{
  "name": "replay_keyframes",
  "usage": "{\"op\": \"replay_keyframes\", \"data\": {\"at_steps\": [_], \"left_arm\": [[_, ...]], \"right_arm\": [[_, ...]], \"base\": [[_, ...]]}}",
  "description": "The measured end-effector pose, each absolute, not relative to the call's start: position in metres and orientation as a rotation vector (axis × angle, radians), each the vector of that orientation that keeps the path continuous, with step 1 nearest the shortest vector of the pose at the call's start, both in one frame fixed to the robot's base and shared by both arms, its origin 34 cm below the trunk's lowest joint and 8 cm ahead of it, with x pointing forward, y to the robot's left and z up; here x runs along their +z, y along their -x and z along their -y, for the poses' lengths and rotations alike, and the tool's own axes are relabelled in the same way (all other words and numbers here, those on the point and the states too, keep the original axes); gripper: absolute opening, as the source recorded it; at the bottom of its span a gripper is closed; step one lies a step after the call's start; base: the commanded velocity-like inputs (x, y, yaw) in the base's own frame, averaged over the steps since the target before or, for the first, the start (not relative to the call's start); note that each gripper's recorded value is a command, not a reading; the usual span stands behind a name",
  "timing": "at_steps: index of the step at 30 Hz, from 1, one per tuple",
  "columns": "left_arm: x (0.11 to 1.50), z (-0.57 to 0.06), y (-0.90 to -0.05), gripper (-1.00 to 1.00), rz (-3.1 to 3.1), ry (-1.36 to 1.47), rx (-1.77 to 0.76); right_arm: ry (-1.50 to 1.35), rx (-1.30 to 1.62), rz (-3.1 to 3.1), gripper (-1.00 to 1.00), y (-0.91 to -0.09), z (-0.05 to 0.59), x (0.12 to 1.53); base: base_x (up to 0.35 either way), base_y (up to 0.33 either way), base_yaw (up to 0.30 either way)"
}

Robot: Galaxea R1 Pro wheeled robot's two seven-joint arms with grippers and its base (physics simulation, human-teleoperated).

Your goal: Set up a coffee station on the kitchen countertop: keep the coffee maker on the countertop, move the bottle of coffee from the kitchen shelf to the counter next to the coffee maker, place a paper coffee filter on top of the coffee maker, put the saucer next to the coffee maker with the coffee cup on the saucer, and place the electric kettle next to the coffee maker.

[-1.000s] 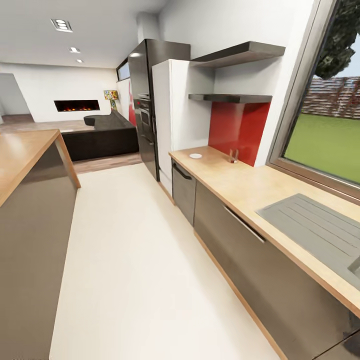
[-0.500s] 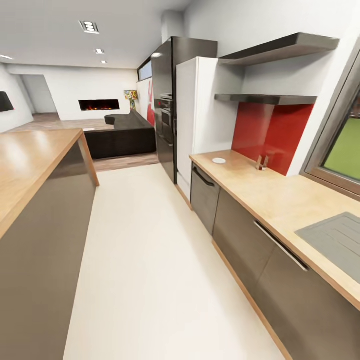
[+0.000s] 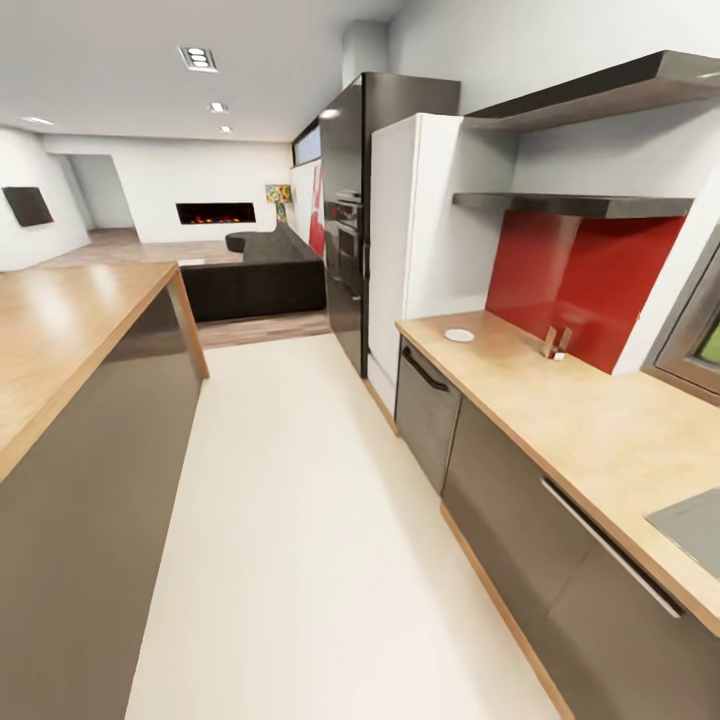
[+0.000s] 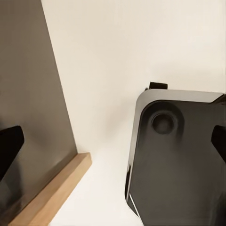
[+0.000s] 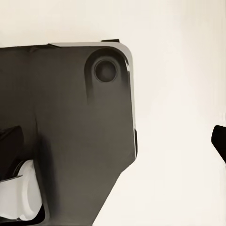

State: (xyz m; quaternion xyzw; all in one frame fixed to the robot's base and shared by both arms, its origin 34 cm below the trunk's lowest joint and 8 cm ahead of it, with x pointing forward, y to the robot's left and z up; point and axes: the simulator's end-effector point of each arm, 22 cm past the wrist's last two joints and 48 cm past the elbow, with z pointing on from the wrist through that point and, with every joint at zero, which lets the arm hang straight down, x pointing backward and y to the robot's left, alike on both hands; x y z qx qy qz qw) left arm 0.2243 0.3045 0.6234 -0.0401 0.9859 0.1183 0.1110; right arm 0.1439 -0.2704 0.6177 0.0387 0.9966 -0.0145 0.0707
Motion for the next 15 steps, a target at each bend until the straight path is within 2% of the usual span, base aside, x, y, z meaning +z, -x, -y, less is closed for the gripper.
{"op": "replay_keyframes", "data": {"at_steps": [11,15], "left_arm": [[0.6250,-0.3037,-0.2295,1.00,-2.882,0.120,0.344],[0.6256,-0.3039,-0.2313,1.00,-2.877,0.120,0.343]], "right_arm": [[-0.116,-0.042,-2.985,1.00,-0.1487,0.2704,0.6182],[-0.116,-0.042,-2.981,1.00,-0.1504,0.2701,0.6184]], "base": [[0.336,0.000,0.169],[0.337,0.000,0.106]]}}
